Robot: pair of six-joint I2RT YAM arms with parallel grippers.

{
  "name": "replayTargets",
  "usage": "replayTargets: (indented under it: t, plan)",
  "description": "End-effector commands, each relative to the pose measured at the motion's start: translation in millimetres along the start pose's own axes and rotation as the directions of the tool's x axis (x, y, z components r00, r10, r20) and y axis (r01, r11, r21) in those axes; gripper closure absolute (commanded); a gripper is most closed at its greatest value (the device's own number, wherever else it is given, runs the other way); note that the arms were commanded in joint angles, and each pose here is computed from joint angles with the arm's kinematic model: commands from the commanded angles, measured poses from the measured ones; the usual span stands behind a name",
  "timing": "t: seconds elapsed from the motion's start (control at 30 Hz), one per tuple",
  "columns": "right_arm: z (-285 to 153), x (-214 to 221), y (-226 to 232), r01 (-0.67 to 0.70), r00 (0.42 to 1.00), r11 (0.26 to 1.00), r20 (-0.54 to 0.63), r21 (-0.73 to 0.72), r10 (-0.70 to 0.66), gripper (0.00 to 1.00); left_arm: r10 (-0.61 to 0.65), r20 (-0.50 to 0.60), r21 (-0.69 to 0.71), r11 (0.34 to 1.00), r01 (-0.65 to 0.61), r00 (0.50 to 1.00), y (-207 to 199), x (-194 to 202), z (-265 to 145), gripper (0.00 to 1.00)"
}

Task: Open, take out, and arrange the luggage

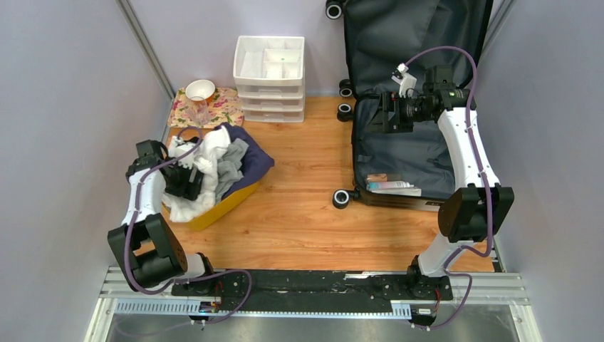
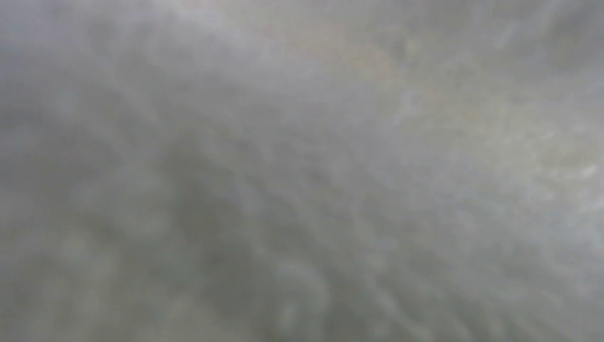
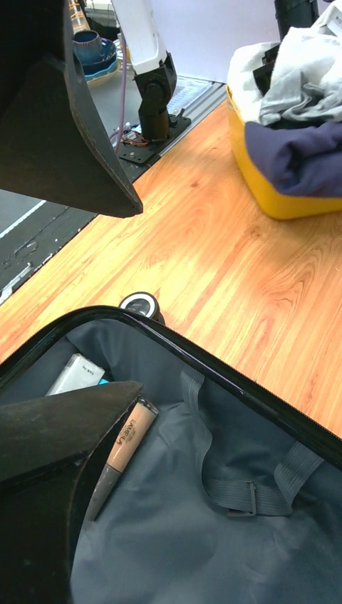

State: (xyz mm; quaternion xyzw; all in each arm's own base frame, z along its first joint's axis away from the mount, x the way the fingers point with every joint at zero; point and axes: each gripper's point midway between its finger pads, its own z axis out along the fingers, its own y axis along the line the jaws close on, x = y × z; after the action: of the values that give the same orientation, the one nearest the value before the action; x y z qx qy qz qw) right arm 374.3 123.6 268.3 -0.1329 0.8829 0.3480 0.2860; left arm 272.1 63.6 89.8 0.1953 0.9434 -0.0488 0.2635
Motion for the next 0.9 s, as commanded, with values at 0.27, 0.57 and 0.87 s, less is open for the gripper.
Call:
replayTargets:
  t: [0.27, 0.57, 0.87]
  plan:
    - [-4.3, -19.4, 10.6, 0.048, 0.997, 0.999, 0.055, -0.024, -0.047, 0.11, -0.559, -0.249, -0.413, 0.800, 0.435, 0.791, 71.9, 86.4, -41.8, 0.13]
    - [-8.4, -17.9, 14.5, 0.066, 0.996, 0.998, 0.057, -0.026, -0.064, 0.11, -0.547, -0.085, -0.226, 0.824, 0.519, 0.832, 69.0, -12.2, -81.0, 0.12]
    - [-7.4, -22.2, 17.1, 0.076, 0.995, 0.996, 0.063, -0.039, -0.074, 0.10, -0.312, 0.040, -0.064, 0.947, 0.314, 0.949, 36.6, -88.0, -99.4, 0.12]
